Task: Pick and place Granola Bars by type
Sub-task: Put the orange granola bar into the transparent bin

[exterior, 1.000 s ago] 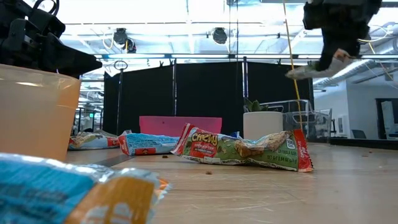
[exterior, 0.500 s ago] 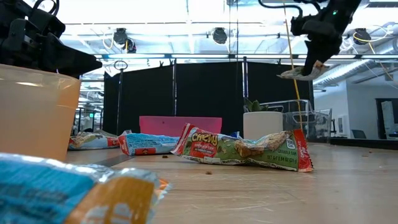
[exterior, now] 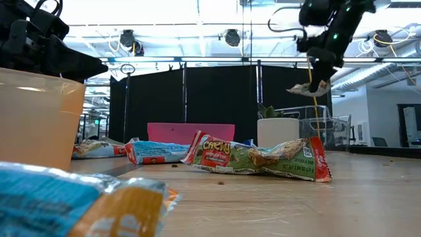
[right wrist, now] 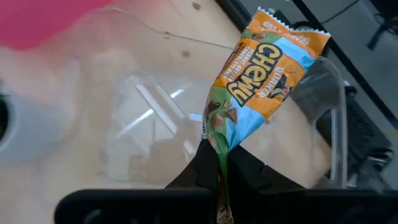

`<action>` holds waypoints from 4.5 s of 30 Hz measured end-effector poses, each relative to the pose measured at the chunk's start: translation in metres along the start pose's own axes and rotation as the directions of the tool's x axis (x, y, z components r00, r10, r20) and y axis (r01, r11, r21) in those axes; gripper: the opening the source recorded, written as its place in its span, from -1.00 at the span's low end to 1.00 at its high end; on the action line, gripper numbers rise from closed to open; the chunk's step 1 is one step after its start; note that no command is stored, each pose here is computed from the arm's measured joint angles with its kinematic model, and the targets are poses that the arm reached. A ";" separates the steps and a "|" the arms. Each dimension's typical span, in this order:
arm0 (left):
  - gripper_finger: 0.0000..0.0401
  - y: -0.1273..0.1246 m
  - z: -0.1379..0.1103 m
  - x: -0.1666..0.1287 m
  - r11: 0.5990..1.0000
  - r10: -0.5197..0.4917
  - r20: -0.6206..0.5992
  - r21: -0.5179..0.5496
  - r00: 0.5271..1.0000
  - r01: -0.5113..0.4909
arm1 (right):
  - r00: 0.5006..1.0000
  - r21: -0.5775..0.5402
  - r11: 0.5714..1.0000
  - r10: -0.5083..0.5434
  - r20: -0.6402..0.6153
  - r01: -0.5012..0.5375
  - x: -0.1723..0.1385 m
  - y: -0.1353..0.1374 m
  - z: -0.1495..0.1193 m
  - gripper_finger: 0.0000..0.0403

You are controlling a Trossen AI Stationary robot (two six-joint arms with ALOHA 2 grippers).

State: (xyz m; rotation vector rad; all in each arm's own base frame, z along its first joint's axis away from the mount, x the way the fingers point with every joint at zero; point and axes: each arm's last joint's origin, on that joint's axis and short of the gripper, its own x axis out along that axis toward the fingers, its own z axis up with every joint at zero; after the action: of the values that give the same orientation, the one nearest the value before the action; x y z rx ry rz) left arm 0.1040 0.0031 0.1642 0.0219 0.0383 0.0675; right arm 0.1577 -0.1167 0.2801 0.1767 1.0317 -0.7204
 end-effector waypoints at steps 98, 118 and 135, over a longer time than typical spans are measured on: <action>-0.26 0.000 0.000 0.000 1.000 0.000 0.000 0.000 1.000 0.000 | 0.895 -0.148 0.906 0.417 0.157 -0.396 -0.001 0.067 -0.017 -0.20; -0.26 0.000 0.000 0.000 1.000 0.000 0.000 0.000 1.000 0.000 | 0.602 -0.438 0.624 0.771 0.208 -0.647 -0.044 0.149 -0.052 -0.22; -0.26 0.000 0.000 0.000 1.000 0.000 0.000 0.000 1.000 0.000 | 0.579 -0.686 0.405 0.815 -0.029 -0.604 -0.030 0.175 -0.113 -0.21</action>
State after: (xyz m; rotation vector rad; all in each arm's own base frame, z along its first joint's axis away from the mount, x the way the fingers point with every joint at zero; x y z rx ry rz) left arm 0.1040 0.0031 0.1643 0.0223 0.0383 0.0675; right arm 0.1753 0.0816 0.2120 -0.0957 0.7151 0.4489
